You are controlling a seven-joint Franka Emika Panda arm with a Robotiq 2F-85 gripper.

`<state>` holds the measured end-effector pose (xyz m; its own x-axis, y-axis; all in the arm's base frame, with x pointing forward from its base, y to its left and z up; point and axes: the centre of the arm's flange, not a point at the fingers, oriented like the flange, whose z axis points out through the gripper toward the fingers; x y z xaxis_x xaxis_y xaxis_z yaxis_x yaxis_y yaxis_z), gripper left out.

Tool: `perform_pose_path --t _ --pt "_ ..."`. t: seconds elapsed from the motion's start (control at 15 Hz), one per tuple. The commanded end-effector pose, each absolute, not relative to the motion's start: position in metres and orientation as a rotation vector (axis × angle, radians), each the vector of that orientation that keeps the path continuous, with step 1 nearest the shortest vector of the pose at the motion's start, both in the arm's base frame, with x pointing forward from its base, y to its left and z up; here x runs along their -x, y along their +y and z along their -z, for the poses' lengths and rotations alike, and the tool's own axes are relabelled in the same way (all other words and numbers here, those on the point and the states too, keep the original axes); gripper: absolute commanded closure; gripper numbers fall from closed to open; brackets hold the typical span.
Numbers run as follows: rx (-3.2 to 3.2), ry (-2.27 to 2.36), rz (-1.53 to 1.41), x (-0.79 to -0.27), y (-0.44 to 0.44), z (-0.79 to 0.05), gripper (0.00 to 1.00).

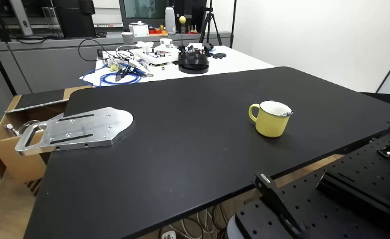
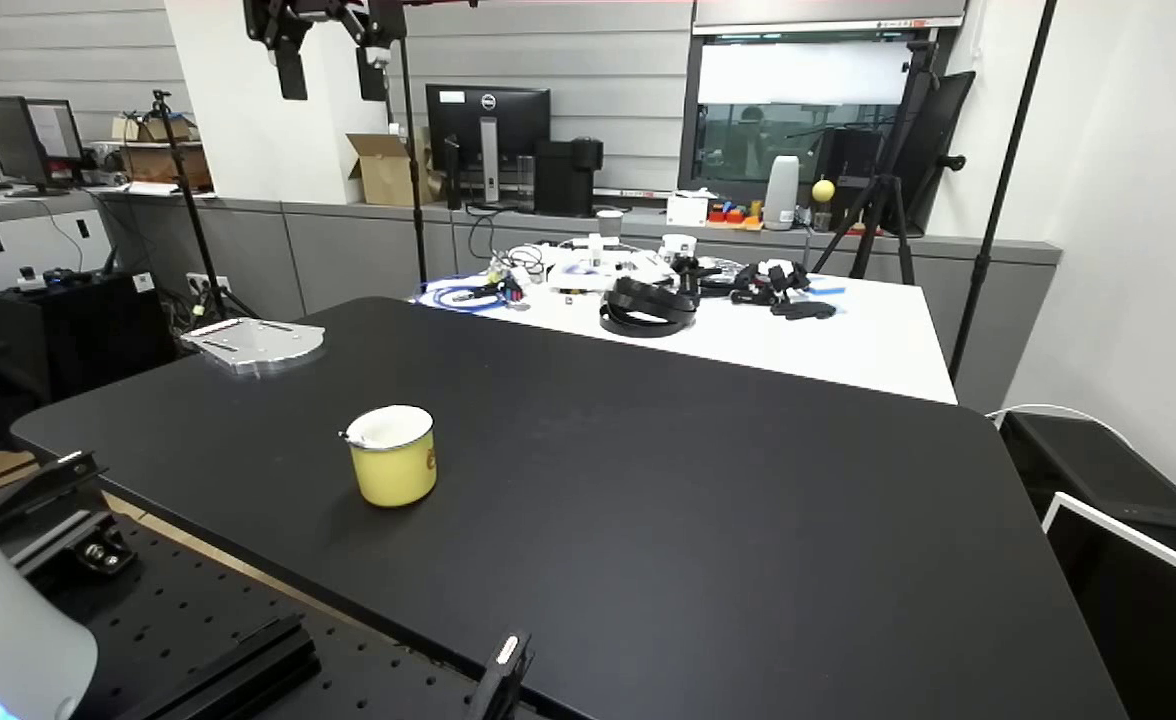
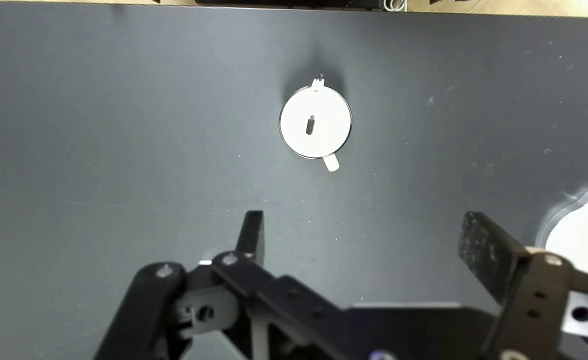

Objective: Pick the pen from the cup and put it on the table

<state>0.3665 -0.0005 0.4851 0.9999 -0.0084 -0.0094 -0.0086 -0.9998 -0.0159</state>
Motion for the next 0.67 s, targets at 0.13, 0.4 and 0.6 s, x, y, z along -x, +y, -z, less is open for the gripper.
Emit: perform_pose_path --t 0.13,0.4,0.6 --pt "3.126 0.013 -0.015 -0.3665 -0.0005 -0.4851 0.0" --pt "3.126 0.013 -0.015 -0.3665 -0.0005 -0.4851 0.0" --pt "3.12 -0.002 0.007 -0.3694 -0.0019 -0.482 0.0"
